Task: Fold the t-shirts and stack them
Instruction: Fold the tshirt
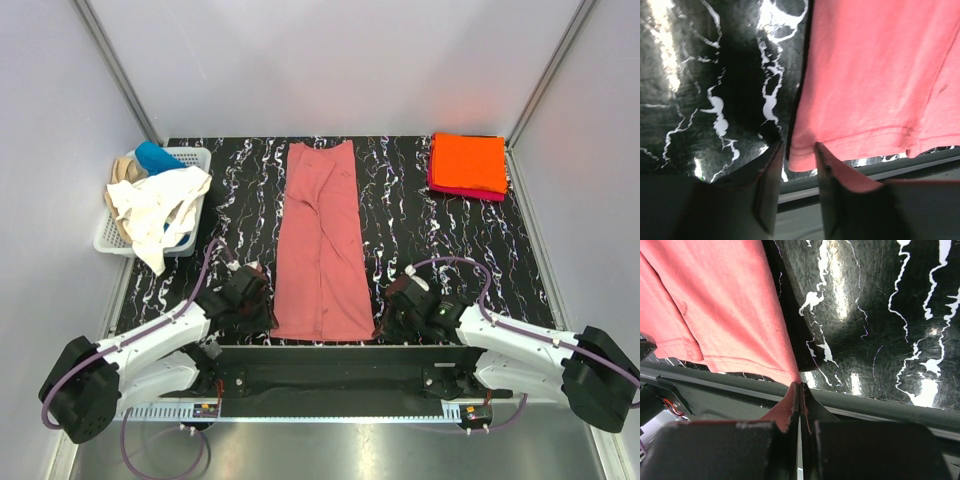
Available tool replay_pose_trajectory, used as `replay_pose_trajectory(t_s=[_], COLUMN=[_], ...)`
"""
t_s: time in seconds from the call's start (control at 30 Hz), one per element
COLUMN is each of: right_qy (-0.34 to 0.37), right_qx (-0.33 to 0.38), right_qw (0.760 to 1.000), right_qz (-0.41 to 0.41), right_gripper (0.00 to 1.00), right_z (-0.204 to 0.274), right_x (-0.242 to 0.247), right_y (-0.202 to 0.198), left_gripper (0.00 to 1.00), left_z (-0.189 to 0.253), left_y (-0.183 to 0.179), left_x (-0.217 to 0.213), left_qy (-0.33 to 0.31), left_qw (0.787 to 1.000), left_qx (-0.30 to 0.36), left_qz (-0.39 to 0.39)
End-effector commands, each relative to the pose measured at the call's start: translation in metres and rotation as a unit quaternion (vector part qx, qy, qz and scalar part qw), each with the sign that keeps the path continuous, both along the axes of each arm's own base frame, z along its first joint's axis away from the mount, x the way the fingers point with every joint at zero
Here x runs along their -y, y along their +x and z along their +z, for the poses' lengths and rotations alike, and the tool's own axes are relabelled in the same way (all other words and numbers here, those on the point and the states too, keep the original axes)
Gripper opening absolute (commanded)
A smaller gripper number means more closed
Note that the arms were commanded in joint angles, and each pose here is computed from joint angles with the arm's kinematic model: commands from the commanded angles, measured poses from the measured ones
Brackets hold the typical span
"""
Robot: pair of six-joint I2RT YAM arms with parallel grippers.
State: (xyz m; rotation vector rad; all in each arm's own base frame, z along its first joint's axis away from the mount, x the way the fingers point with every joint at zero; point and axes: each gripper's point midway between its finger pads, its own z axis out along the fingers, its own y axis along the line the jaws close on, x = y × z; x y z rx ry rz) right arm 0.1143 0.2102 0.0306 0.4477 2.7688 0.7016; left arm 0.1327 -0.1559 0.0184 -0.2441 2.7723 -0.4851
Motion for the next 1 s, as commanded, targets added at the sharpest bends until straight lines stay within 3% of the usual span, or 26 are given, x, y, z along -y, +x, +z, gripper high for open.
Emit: replay_pose_trajectory(t_s=[0.0,0.27,0.4,0.5,0.77,0.97], right_qy=[-0.008,-0.008,-0.007,-0.023,-0.038,-0.035], right_qx=[0.007,0.007,0.009,0.012,0.038,0.088], right_qw=[1.0,1.0,1.0,0.999,0.998,0.995], right_qz=[-0.013,-0.016,-0.022,-0.029,-0.03,-0.001], right_gripper=[0.0,0.0,0.0,0.0,0.0,0.0], right_z=[-0.001,-0.002,-0.001,0.0,0.025,0.037], right_x=[0.005,0.006,0.007,0.012,0.026,0.018], right_y=[0.001,0.001,0.002,0.004,0.004,0.019], left_gripper=[0.35,0.35,0.2,0.0,0.0,0.0], left_z=[0.002,0.001,0.003,0.009,0.036,0.039], left_y=[0.001,-0.002,-0.005,-0.009,-0.021,-0.011], left_x=[0.009,0.007,0.019,0.027,0.05,0.056], left_qy=[-0.023,-0.023,-0.057,-0.081,-0.13,-0.111], left_qw=[1.0,1.0,0.998,0.996,0.991,0.993], left_qx=[0.002,0.001,0.001,0.003,0.015,0.025], left_qz=[-0.007,-0.001,-0.017,-0.024,-0.033,-0.042])
